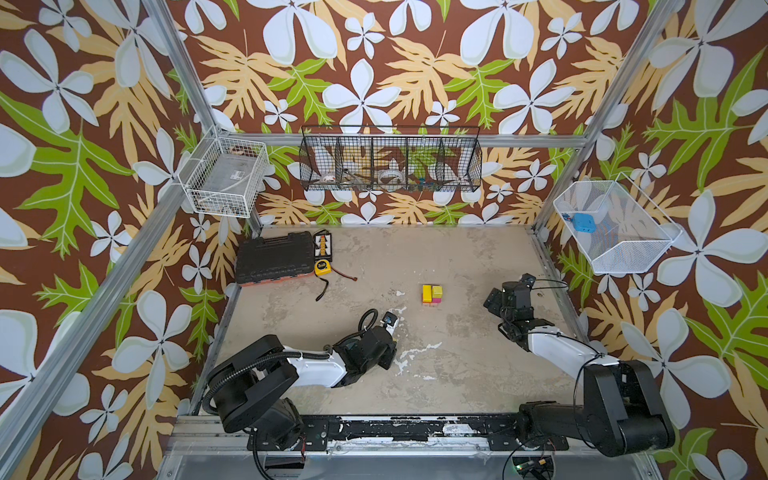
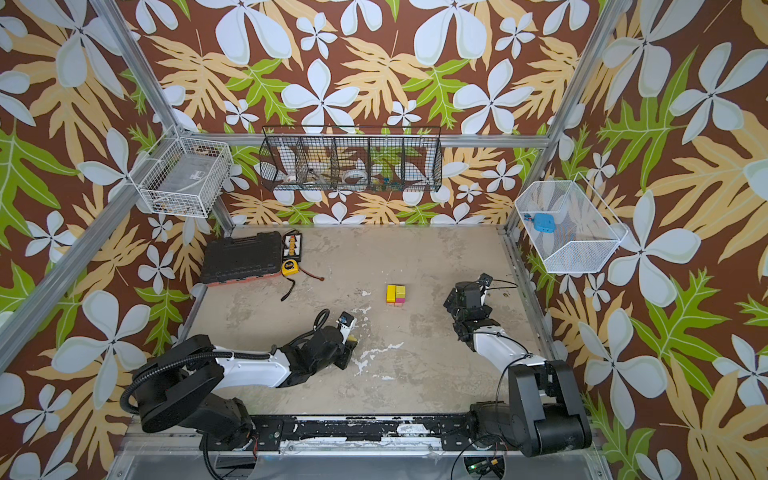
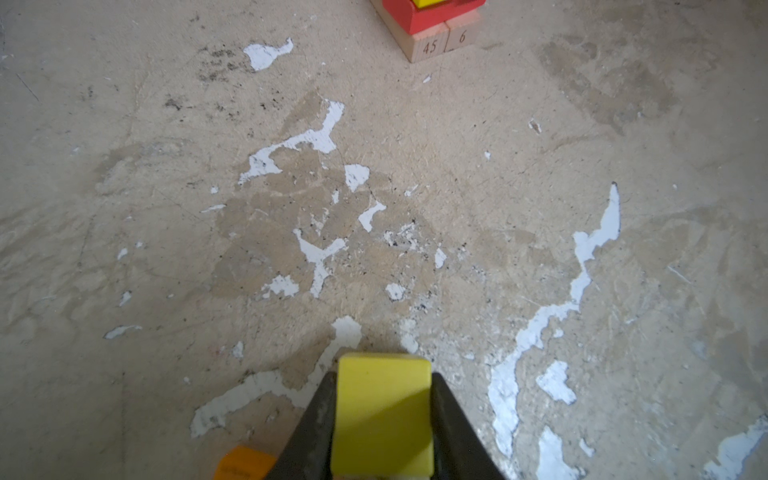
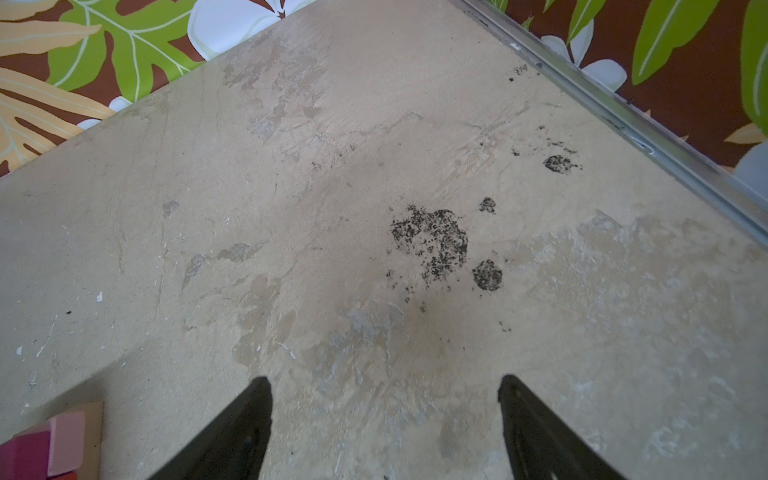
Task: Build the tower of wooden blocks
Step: 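Lift the yellow cube with the left gripper and carry it over the tower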
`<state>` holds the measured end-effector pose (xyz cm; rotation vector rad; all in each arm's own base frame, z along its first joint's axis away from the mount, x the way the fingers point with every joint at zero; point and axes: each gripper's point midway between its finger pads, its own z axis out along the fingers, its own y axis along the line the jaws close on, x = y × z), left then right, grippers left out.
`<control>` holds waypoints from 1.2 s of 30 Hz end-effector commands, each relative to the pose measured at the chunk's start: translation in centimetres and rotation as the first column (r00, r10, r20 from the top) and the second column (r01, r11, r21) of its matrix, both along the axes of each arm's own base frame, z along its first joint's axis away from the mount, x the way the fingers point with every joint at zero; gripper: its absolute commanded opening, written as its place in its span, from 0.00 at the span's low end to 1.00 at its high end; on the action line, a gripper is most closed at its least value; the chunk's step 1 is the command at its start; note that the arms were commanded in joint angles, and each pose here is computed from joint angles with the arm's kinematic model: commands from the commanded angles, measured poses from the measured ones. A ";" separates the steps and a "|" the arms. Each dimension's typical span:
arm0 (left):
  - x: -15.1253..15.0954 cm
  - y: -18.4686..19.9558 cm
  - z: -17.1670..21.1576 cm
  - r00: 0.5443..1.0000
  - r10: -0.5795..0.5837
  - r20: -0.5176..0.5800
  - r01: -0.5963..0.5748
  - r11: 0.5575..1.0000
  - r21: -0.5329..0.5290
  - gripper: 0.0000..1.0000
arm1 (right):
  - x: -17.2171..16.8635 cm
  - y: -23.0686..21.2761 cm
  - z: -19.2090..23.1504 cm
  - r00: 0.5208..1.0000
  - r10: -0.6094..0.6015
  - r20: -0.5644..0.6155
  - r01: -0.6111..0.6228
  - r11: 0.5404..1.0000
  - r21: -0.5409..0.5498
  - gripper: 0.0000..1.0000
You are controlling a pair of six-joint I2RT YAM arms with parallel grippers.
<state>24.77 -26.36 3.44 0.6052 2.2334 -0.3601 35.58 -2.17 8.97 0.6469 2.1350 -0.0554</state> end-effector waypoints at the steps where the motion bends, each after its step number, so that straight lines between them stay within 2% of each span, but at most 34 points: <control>1: 0.3 -0.6 1.0 0.999 -0.017 0.031 0.018 1.000 -0.013 0.19 | 0.2 0.0 0.2 1.000 0.000 0.004 0.000 1.000 -0.004 0.85; 5: 0.6 -2.0 3.4 0.996 -0.058 0.064 0.062 0.996 -0.059 0.14 | 0.2 0.0 0.2 1.000 -0.001 0.005 0.001 1.000 -0.003 0.85; 11: 2.3 -3.7 9.3 0.982 -0.085 0.170 0.103 0.990 -0.097 0.05 | 0.1 0.1 0.4 1.000 0.005 0.013 -0.005 1.000 -0.001 0.86; 16: 4.6 -4.0 13.9 0.970 -0.099 0.223 0.134 0.980 -0.145 0.00 | -0.1 0.3 0.5 0.999 0.020 0.028 -0.020 1.000 0.005 0.86; 19: 6.3 -3.7 16.7 0.958 -0.095 0.272 0.143 0.977 -0.160 0.00 | -0.2 0.3 0.7 0.999 0.021 0.040 -0.021 1.000 0.009 0.86; 23: 8.4 -3.9 19.5 0.928 -0.116 0.355 0.170 0.977 -0.126 0.00 | -0.3 0.3 0.9 0.998 0.020 0.053 -0.021 1.000 0.011 0.87; 26: 10.7 -3.3 20.4 0.912 -0.095 0.399 0.134 0.988 -0.071 0.00 | -0.3 0.3 1.0 0.998 0.021 0.057 -0.022 1.000 0.011 0.87; 32: 12.9 -4.1 20.6 0.852 -0.237 0.466 0.227 0.971 0.078 0.00 | -0.5 0.2 1.3 0.997 0.017 0.075 -0.018 1.000 0.012 0.88; 34: 12.8 -4.8 19.9 0.821 -0.330 0.466 0.303 0.943 0.135 0.00 | -0.7 0.1 1.4 0.996 0.014 0.085 -0.015 1.000 0.012 0.88; 36: 11.7 -5.9 19.5 0.753 -0.449 0.481 0.412 0.892 0.187 0.00 | -0.9 0.1 1.7 0.995 0.012 0.099 -0.013 1.000 0.013 0.90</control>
